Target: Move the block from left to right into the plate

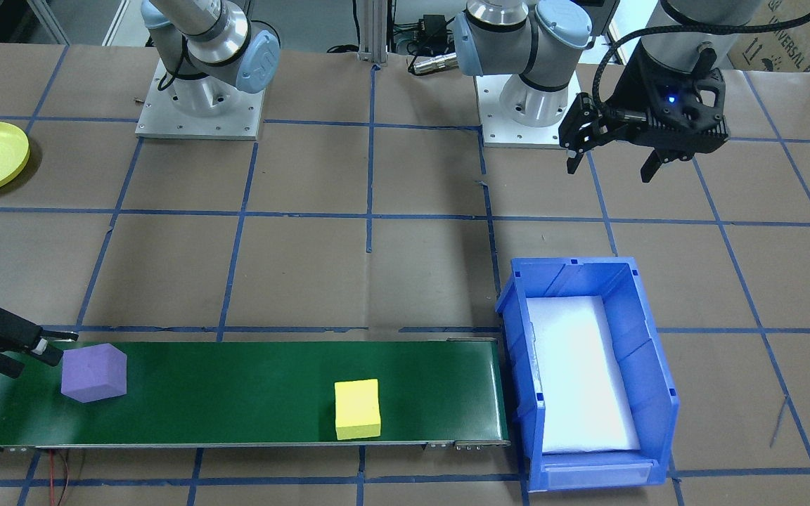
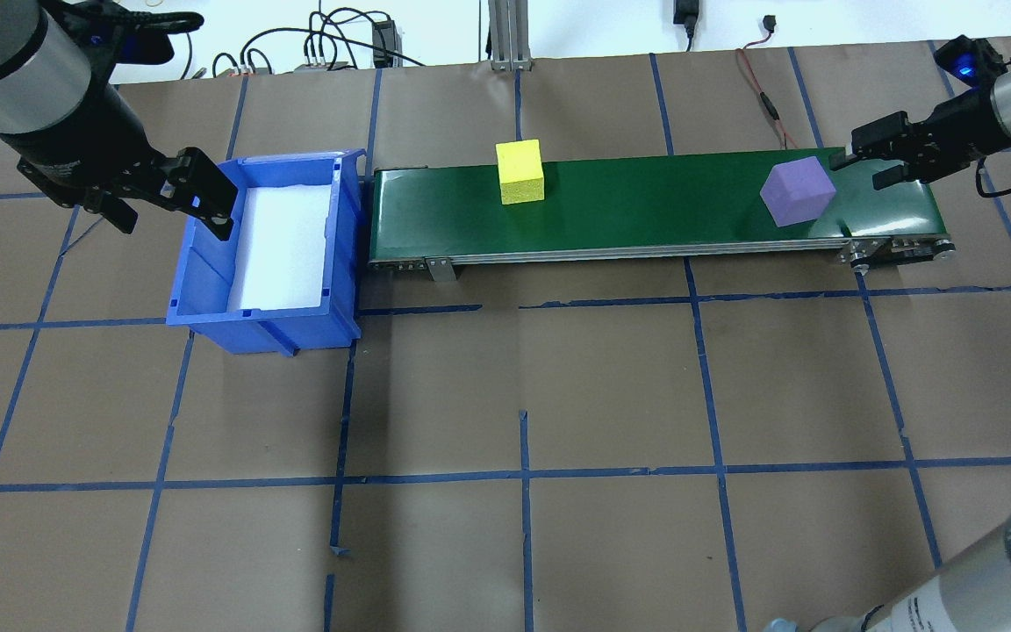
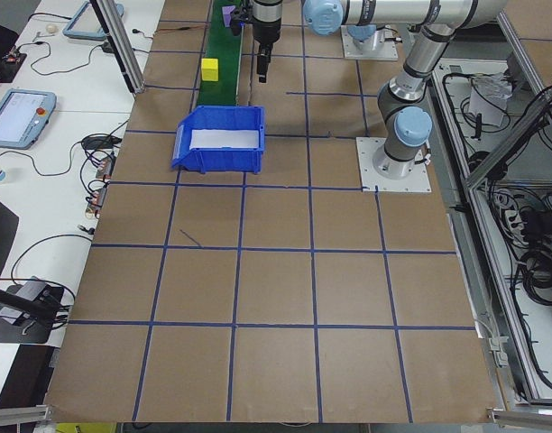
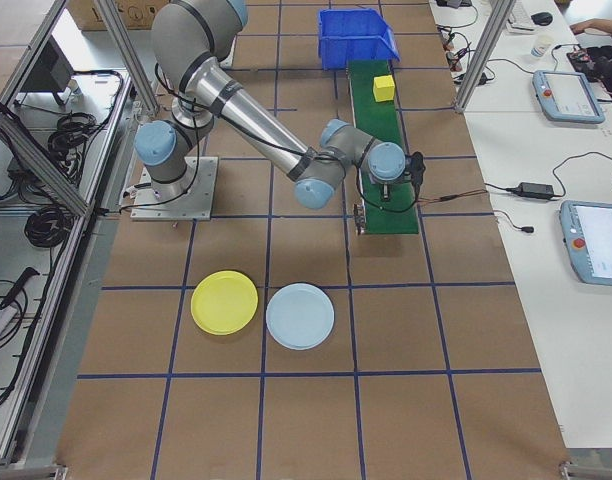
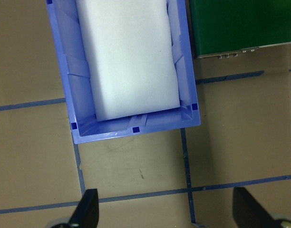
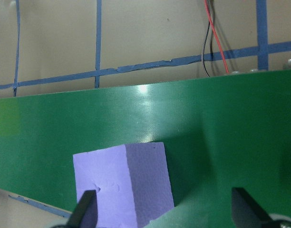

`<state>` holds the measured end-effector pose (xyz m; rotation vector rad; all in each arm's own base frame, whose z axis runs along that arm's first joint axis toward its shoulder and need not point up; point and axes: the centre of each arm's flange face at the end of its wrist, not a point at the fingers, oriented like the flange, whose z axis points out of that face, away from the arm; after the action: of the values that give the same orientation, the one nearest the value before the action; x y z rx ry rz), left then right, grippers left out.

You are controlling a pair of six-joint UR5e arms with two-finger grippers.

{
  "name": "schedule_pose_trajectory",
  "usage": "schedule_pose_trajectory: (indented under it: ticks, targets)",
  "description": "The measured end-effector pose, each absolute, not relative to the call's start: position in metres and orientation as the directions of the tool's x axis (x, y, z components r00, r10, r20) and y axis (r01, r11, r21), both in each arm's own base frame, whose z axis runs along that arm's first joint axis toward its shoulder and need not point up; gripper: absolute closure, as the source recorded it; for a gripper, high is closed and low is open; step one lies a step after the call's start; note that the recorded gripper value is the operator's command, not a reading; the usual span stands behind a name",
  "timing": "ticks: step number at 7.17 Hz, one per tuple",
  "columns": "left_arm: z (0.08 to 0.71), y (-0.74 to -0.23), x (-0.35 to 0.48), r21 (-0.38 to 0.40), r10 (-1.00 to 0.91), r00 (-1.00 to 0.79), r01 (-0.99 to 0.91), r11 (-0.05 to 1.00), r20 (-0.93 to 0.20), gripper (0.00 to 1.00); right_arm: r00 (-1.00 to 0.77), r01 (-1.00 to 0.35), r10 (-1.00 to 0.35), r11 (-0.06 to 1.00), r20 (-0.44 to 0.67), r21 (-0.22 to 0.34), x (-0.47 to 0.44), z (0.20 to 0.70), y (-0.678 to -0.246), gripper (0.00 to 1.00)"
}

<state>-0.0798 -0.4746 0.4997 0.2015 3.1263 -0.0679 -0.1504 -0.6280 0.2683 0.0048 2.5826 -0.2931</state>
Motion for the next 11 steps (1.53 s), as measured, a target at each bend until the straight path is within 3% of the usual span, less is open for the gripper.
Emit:
schedule_pose_trajectory:
  ticks: [9,10,11]
  targets:
    - [0.496,-0.477,-0.079,-0.044,0.132,-0.991,0.132,0.99,-0.008,0.0,-0.867,0.05,-0.046,0.983,-0.496,-0.179,-0.154,0.25,-0.628,0.0]
    - [0.496,-0.477,-0.079,-0.044,0.132,-0.991,0.132,0.99,-0.008,0.0,-0.882,0.04,-0.041,0.986,-0.469,-0.162,-0.157,0.247,-0.626,0.12]
    - [0.496,-0.477,-0.079,-0.044,0.132,-0.991,0.132,0.99,-0.008,0.0,-0.899,0.03,-0.039,0.988,-0.435,-0.15,-0.161,0.246,-0.625,0.41]
